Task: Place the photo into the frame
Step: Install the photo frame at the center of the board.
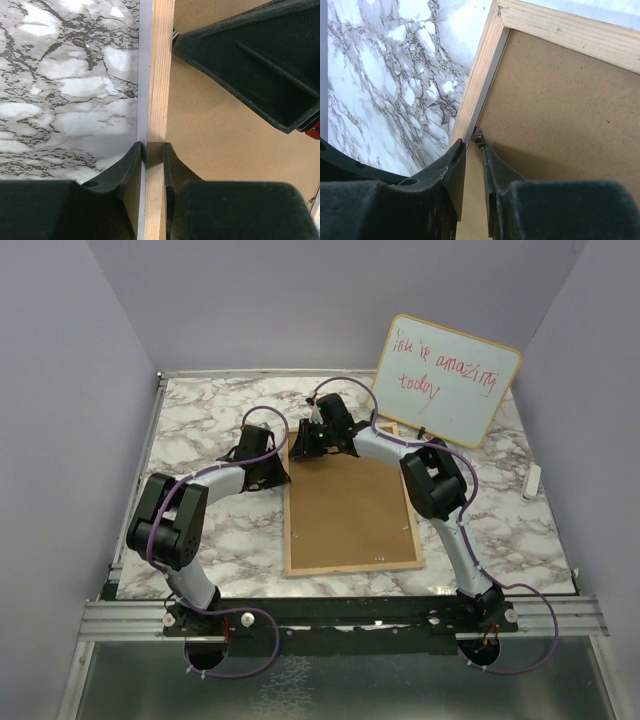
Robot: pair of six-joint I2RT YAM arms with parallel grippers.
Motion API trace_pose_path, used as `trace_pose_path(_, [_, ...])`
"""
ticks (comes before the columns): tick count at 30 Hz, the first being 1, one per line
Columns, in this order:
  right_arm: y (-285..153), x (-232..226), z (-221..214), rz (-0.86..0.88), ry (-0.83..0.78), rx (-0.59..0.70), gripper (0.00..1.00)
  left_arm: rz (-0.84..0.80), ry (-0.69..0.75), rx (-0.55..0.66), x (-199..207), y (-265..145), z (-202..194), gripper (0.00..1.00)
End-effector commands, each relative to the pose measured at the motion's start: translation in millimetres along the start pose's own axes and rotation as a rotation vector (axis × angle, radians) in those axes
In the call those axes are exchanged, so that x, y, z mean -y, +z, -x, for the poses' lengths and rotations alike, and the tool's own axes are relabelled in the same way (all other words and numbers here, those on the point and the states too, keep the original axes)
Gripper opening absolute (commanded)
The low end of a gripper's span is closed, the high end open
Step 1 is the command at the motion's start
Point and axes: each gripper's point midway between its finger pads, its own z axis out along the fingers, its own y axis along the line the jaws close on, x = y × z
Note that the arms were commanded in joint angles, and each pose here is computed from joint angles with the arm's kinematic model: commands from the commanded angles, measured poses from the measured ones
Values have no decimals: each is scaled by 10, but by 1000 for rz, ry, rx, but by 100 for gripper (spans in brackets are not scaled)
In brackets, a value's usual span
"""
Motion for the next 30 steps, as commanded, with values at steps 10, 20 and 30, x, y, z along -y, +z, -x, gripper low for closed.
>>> trace_pose_path(10, [202, 556, -331, -191, 6, -49, 31, 199, 12, -112, -584, 118, -390, 13])
trace_pose_path(20, [282, 390, -879, 6, 25, -222, 26, 198, 14, -112, -571, 145, -363, 12])
trace_pose_path(30, [225, 355, -1236, 96, -47, -336, 24, 201, 17, -113, -574, 159, -354, 11])
